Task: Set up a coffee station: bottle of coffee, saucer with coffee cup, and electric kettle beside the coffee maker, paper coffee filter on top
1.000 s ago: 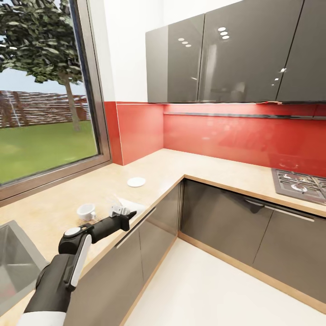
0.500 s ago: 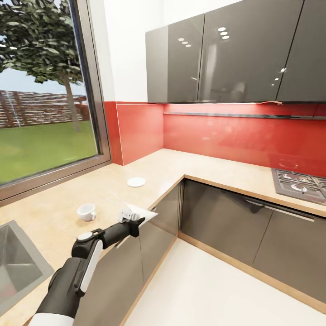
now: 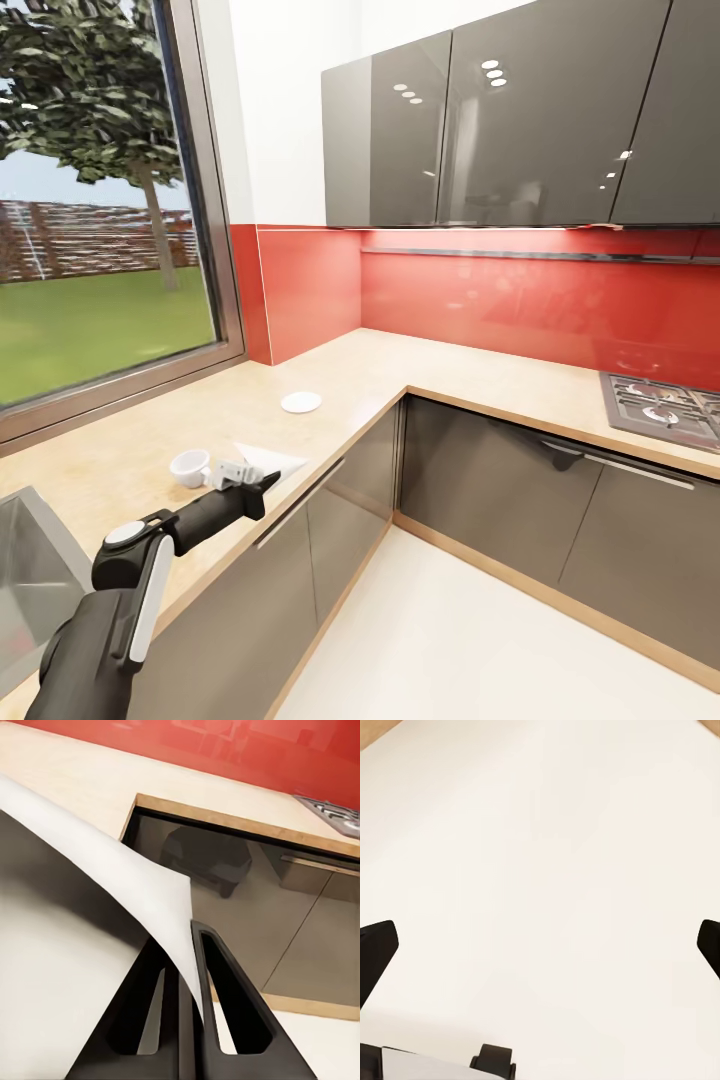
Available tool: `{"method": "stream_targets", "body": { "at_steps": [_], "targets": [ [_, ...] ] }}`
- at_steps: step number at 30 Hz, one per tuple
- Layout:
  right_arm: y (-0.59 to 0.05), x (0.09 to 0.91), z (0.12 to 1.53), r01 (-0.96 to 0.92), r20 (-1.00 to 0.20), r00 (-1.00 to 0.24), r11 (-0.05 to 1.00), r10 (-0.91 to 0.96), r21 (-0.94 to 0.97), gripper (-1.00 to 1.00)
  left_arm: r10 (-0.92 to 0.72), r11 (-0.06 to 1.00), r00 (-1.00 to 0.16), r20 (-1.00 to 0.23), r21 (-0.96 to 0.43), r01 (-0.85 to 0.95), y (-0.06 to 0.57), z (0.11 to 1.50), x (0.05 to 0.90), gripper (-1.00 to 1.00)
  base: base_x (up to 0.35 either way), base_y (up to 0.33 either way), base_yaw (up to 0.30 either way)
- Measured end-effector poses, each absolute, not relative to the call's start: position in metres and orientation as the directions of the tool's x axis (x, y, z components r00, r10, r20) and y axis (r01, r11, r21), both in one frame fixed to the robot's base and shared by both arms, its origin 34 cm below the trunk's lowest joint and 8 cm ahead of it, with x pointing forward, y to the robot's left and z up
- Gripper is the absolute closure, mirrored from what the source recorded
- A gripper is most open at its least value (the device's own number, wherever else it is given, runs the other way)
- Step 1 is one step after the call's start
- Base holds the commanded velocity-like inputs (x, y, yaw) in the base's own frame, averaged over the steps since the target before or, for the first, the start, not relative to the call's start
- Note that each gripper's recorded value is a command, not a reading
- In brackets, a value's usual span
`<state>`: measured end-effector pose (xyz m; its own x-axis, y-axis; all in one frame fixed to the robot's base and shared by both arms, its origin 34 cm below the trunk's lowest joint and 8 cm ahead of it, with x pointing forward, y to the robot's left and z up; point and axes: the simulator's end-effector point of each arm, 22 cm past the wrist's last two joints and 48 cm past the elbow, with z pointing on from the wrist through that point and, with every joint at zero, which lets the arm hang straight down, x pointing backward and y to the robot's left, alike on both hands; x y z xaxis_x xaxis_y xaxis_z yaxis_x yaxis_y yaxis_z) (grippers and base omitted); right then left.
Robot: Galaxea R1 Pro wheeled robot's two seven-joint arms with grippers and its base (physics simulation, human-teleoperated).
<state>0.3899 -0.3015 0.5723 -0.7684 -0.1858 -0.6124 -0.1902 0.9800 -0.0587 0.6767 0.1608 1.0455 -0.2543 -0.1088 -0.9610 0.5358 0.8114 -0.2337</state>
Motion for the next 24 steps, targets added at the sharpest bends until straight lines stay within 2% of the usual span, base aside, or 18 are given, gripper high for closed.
{"method": "stream_targets", "body": {
  "at_steps": [13, 24],
  "targets": [
    [-0.3015, 0.3901, 0.5725, -0.190, -0.613, -0.768, 0.980, -0.186, -0.059, -1.00, -0.109, 0.812, -0.254, -0.961, -0.234, 0.535, 0.1612, 1.0455, 0.6763, 1.00, 0.000, 0.000, 0.004],
    [-0.3014, 0.3901, 0.5723, -0.191, -0.613, -0.768, 0.980, -0.186, -0.058, -1.00, -0.109, 0.812, -0.254, -0.961, -0.234, 0.535, 0.1615, 1.0454, 0.6766, 1.00, -0.030, -0.019, 0.094]
  ]
}}
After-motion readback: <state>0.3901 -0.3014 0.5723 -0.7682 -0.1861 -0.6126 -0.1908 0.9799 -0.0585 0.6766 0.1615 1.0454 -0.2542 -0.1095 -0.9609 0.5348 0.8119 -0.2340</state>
